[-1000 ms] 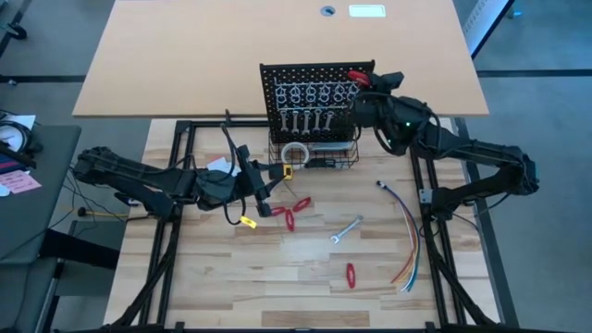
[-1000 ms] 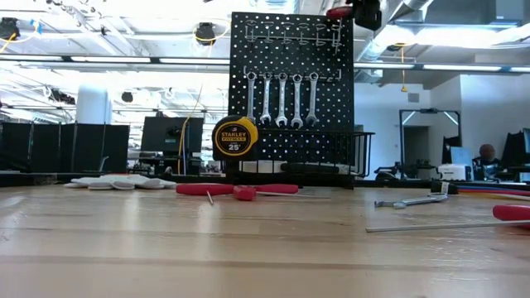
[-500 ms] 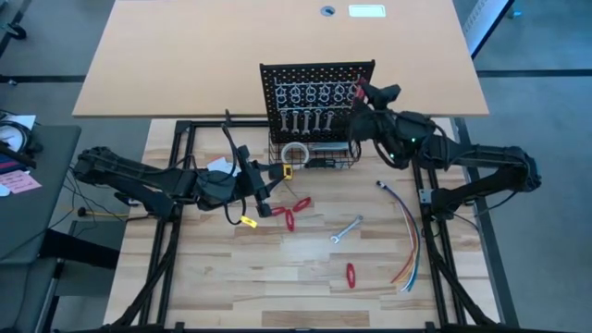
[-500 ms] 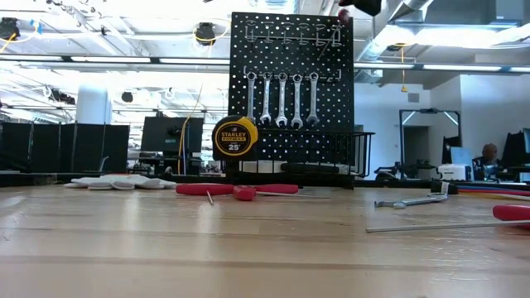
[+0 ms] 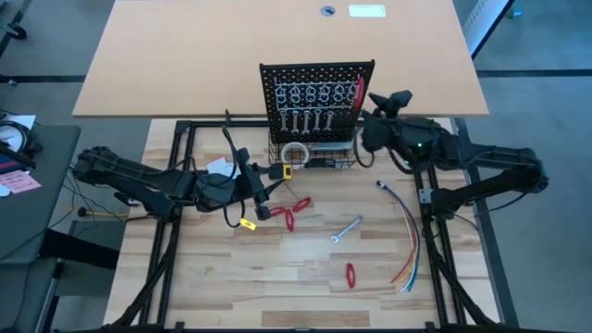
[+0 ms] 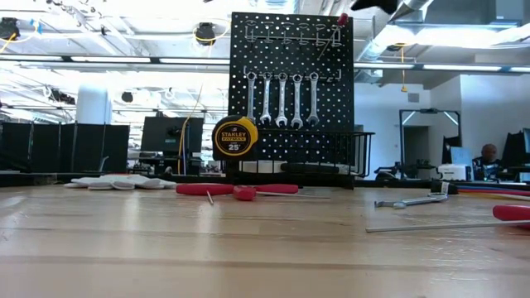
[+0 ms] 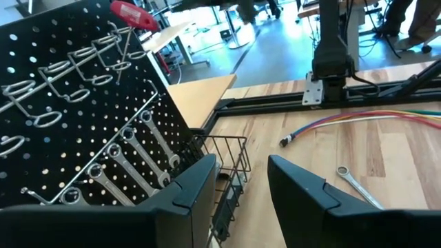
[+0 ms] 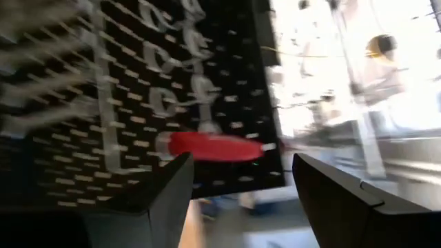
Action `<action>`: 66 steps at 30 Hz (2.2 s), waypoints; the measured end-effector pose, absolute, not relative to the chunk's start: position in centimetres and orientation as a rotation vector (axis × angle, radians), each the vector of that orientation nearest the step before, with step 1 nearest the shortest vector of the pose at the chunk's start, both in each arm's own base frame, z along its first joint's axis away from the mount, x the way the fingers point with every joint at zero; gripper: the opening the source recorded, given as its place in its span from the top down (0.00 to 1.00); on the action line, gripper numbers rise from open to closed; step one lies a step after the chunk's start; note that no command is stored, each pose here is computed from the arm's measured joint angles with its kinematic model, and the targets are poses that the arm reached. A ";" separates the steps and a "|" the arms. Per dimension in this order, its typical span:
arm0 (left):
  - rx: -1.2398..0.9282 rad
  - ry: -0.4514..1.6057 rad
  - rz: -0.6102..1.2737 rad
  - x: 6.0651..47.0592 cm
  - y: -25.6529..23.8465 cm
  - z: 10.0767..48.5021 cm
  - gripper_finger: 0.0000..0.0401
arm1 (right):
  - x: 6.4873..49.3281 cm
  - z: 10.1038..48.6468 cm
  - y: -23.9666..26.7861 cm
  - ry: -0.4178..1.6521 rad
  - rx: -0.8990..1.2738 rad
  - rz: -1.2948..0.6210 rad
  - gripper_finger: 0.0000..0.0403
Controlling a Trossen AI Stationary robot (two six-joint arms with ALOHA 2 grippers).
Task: Hang tools onto peg board
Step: Hang the red allen wrench on the peg board
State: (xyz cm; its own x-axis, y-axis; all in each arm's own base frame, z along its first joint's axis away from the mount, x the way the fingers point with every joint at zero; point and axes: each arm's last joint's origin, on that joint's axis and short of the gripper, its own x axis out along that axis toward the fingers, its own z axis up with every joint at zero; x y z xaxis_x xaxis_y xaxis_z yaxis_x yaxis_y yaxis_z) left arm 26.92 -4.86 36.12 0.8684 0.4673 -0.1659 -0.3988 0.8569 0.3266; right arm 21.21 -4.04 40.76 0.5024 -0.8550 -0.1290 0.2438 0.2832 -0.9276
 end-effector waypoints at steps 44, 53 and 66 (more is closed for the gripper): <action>0.283 0.232 0.461 27.0 -4.9 36.2 0.68 | 21.2 40.8 -10.4 0.204 -0.099 -0.838 0.56; 0.282 0.232 0.461 27.0 -4.9 36.2 0.68 | 21.2 41.2 -10.4 0.195 -0.122 -0.838 0.82; 0.277 0.230 0.462 27.0 -4.9 36.3 0.68 | 19.9 44.6 -9.4 0.227 -0.165 -0.814 0.94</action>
